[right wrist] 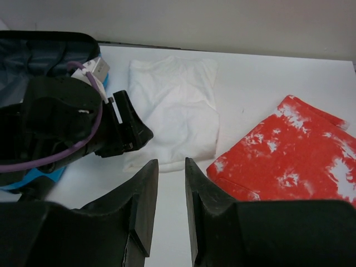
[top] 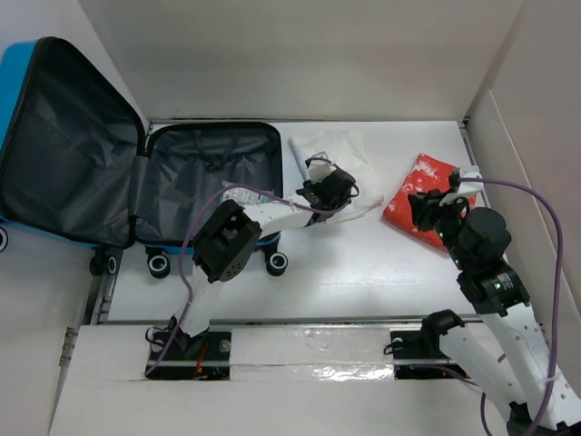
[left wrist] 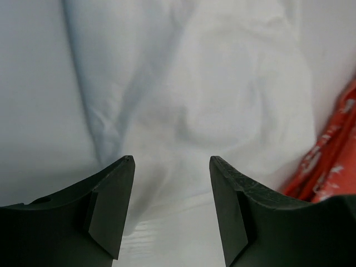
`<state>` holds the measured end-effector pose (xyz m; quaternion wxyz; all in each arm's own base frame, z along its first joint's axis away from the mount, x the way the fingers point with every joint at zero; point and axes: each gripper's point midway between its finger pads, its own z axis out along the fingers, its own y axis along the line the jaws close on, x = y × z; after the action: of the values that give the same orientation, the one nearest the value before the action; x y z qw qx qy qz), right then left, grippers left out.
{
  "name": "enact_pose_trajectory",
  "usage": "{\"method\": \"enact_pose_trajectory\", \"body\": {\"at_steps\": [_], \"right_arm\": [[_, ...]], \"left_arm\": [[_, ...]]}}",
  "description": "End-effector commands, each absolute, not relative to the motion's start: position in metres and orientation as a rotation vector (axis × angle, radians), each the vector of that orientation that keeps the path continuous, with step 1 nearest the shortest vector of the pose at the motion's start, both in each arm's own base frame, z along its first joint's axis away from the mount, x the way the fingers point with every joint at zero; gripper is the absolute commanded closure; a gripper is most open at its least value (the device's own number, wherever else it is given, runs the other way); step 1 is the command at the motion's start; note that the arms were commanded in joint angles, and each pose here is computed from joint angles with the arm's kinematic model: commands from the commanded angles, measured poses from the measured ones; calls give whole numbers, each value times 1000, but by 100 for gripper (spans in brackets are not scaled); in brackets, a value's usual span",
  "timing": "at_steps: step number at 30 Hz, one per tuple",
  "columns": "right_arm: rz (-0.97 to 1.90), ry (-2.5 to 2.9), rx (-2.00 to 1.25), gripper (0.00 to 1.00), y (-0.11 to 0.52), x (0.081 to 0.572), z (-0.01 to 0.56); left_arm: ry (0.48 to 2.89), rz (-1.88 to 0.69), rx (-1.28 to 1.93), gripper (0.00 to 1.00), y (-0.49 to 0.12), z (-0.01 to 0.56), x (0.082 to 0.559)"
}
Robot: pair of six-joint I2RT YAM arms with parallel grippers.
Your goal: Pack the luggage
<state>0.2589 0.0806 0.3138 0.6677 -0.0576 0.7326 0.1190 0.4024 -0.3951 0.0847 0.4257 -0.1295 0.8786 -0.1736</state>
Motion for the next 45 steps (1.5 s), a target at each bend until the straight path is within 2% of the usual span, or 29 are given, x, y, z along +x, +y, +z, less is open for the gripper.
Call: {"method": "enact_pose_trajectory", "body": {"at_steps": [1,3,5,13,16,25,26,27,29,30,32,37,40,42,43,45], "right_arm": [[279,1616,-144,68,81,252,326],[290,1613,-161,68,83,251,326],[296,1615,-167,68,84,250,326],[332,1592,-196,68,90,244,329],[337,1580,-193,68,90,242,332],[395,1527,-229,68,98,234,350],[400,1523,-229,68,99,234,352],[407,1516,-232,67,100,233,355],[411,1512,-233,68,100,231,358],[410,1509,-234,68,99,230,359],[408,1499,-233,68,98,228,363],[399,1486,-232,67,97,228,371],[397,1471,-235,67,97,229,377],[395,1468,-237,67,98,231,380],[399,1465,-238,67,99,231,381],[404,1457,-240,67,100,233,384]], "left_arm": [[2213,-364,-484,46,-373,81,399],[2203,-387,-527,36,-367,76,394],[2188,-411,-558,34,-363,74,396],[2249,-415,-612,33,-367,51,388],[2290,-423,-616,37,-375,38,387],[2292,-462,-637,64,-381,28,387],[2278,-485,-639,69,-382,30,392],[2294,-490,-610,83,-383,26,390],[2270,-530,-568,100,-389,31,394],[2265,-540,-547,100,-391,36,395],[2237,-582,-452,100,-393,55,407],[2052,-809,-213,100,-400,178,440],[1953,-916,-107,100,-388,253,464],[1948,-941,-92,100,-369,276,482],[1886,-1004,-61,100,-368,314,487],[1886,-1006,-71,100,-352,330,501]]}}
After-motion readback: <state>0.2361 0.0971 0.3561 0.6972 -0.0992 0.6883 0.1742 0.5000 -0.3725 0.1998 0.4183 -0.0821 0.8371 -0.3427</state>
